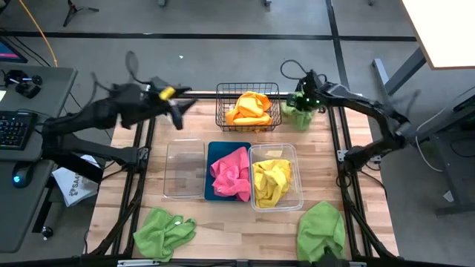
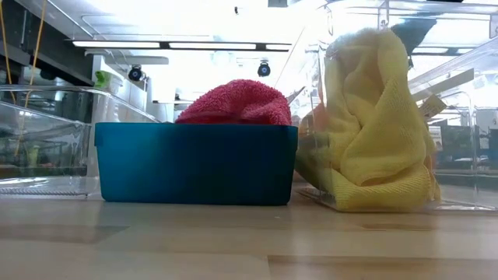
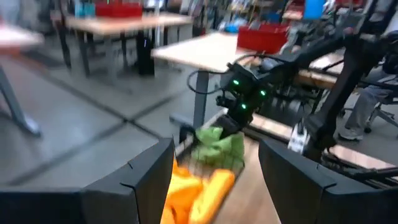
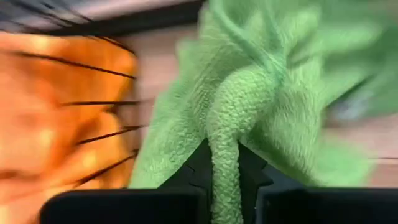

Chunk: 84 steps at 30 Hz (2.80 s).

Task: Sort microfiber towel by color & place in baskets
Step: Put the right green microfiber cloth into the left transparent bin, then put the left green microfiber cloth into the left transparent bin

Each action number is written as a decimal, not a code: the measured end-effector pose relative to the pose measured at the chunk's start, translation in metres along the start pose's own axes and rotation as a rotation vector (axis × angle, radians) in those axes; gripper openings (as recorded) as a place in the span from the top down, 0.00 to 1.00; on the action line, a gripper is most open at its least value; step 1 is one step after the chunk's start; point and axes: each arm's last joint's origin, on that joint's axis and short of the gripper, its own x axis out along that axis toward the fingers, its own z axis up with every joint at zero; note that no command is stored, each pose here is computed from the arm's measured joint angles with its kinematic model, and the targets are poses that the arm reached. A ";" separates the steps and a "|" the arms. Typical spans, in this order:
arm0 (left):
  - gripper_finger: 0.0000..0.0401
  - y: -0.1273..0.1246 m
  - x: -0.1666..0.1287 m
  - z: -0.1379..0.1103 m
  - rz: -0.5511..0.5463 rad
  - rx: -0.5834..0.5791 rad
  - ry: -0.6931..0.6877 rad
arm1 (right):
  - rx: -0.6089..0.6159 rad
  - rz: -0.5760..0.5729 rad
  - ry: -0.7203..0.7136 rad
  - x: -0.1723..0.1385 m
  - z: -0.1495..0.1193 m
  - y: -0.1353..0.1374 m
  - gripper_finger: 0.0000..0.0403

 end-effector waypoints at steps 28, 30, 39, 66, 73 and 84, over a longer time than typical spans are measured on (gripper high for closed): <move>0.44 0.027 -0.075 0.015 -0.195 0.076 -0.091 | -0.473 1.130 -0.271 -0.089 -0.207 0.310 1.00; 0.44 0.027 -0.075 0.015 -0.202 0.060 -0.089 | -0.508 1.171 -0.223 -0.079 -0.214 0.328 1.00; 0.44 0.025 -0.076 0.015 -0.261 -0.035 -0.072 | -0.668 1.084 -0.054 -0.029 -0.238 0.362 1.00; 0.44 -0.017 -0.032 0.017 -0.393 -0.175 -0.030 | -1.066 1.094 0.067 -0.015 -0.245 0.352 0.30; 0.44 -0.025 -0.034 0.013 -0.435 -0.170 0.011 | -1.303 0.850 0.127 -0.037 -0.225 0.324 0.31; 0.44 -0.094 -0.052 -0.042 -0.638 -0.201 0.547 | -1.483 0.426 0.249 -0.069 -0.215 0.237 0.35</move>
